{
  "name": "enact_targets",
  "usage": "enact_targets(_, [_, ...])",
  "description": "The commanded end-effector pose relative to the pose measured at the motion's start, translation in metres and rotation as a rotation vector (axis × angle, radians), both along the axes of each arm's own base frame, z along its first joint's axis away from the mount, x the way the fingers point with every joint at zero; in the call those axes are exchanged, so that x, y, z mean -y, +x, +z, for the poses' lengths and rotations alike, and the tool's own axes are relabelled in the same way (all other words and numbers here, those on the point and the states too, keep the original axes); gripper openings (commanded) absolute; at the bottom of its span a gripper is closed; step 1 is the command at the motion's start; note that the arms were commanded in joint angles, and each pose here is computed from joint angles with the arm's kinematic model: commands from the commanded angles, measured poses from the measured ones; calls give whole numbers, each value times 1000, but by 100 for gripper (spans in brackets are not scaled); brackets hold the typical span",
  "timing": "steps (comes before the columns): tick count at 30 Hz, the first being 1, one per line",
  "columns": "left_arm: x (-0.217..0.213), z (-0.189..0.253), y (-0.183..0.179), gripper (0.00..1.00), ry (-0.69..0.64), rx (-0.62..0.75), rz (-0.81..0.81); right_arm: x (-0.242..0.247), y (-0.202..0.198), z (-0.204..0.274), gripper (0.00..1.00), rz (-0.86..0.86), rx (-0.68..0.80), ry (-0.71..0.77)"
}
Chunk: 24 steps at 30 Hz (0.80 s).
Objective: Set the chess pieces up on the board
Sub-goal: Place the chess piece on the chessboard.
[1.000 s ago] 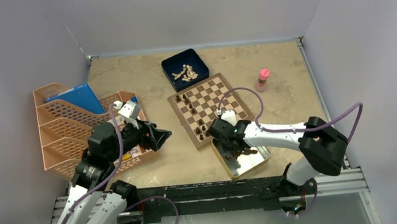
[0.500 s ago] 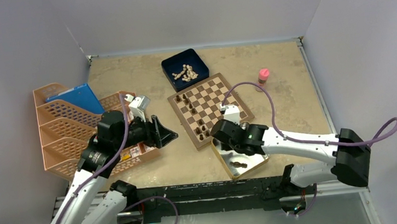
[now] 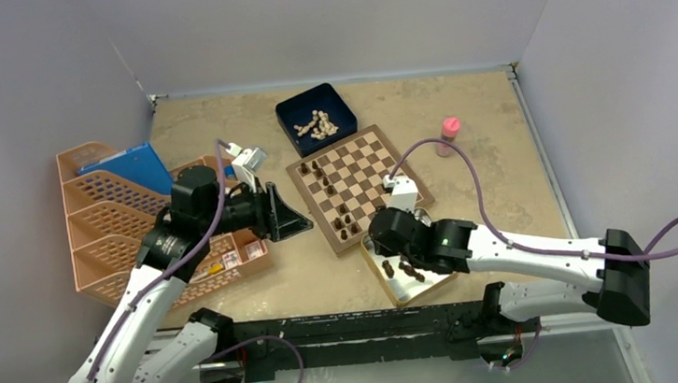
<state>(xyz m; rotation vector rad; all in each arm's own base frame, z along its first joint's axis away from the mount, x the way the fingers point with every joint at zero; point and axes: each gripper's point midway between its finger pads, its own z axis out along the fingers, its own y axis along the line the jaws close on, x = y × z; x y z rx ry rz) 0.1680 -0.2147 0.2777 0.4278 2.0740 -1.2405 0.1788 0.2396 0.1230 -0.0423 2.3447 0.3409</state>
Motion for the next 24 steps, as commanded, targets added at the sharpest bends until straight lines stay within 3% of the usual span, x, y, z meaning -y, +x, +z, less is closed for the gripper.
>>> enact_targets(1, [14, 17, -7, 57, -81, -9, -101, -11, 12, 35, 12, -2, 131, 142])
enact_targets(14, [22, 35, 10, 55, -43, -34, -127, -72, 17, 142, 12, 370, 524, 356])
enact_targets(24, [24, 32, 20, 52, -31, -74, -89, -116, 4, 158, 12, 576, 649, 420])
